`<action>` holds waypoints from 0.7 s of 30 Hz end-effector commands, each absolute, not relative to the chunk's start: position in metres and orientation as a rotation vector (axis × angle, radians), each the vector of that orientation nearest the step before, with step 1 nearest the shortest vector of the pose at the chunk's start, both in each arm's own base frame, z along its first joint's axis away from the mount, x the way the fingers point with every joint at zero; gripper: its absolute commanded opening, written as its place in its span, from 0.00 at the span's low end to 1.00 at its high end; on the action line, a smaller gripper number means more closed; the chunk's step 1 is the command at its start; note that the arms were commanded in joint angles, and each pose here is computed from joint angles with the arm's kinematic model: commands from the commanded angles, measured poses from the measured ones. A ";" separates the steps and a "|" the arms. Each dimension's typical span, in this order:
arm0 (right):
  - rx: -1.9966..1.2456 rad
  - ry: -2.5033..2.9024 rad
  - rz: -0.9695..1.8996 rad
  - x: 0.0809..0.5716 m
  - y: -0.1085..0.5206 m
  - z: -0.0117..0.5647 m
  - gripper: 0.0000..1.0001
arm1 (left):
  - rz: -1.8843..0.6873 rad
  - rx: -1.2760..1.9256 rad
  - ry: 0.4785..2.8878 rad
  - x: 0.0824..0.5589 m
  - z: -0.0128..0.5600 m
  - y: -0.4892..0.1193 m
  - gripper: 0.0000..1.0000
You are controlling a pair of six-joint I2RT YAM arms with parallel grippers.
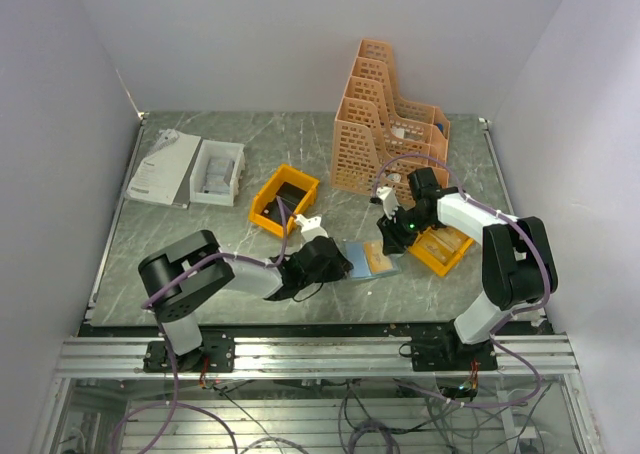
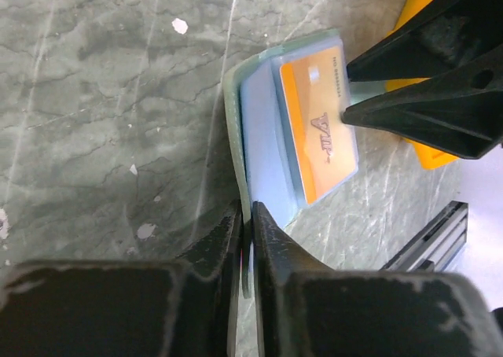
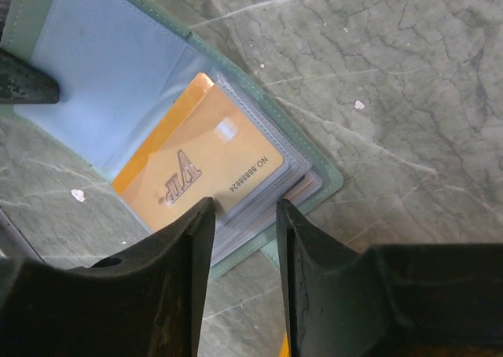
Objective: Put the credit cards into the card holder
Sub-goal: Close the card holder at the center of the board.
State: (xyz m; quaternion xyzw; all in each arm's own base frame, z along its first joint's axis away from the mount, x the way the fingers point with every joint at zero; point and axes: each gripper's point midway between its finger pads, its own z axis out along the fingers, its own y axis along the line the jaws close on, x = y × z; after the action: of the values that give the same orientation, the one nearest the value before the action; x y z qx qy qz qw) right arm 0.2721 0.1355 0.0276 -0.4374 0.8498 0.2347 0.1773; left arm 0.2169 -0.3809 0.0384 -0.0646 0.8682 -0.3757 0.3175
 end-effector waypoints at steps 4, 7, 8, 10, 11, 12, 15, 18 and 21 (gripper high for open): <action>-1.251 2.288 0.744 0.274 0.147 0.054 0.40 | -0.804 -0.168 2.276 0.228 0.055 -0.355 0.07; -1.242 2.233 0.785 0.273 0.151 0.067 0.41 | -0.703 -0.120 2.305 0.225 0.062 -0.339 0.07; -1.240 2.216 0.795 0.273 0.152 0.070 0.42 | -0.653 -0.095 2.329 0.222 0.063 -0.331 0.07; -1.234 2.200 0.803 0.274 0.153 0.074 0.41 | -0.573 -0.041 2.366 0.217 0.066 -0.318 0.07; -1.230 2.196 0.811 0.273 0.154 0.075 0.41 | -0.544 -0.016 2.384 0.214 0.067 -0.313 0.07; -1.228 2.193 0.817 0.273 0.155 0.076 0.41 | -0.502 0.013 2.409 0.210 0.066 -0.306 0.07; -1.209 2.190 0.840 0.274 0.158 0.077 0.40 | -0.387 0.083 2.480 0.201 0.063 -0.290 0.08; -1.161 2.216 0.857 0.276 0.160 0.074 0.39 | -0.317 0.134 2.523 0.195 0.065 -0.283 0.09; -1.105 2.246 0.907 0.276 0.164 0.069 0.40 | -0.288 0.169 2.529 0.196 0.074 -0.288 0.10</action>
State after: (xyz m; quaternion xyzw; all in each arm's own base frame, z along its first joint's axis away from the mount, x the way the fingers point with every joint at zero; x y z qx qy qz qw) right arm 0.2707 0.1567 0.0681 -0.4308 0.8162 0.3056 0.2340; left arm 0.1999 -0.3017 0.0683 0.0279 0.9384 -0.1632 0.3032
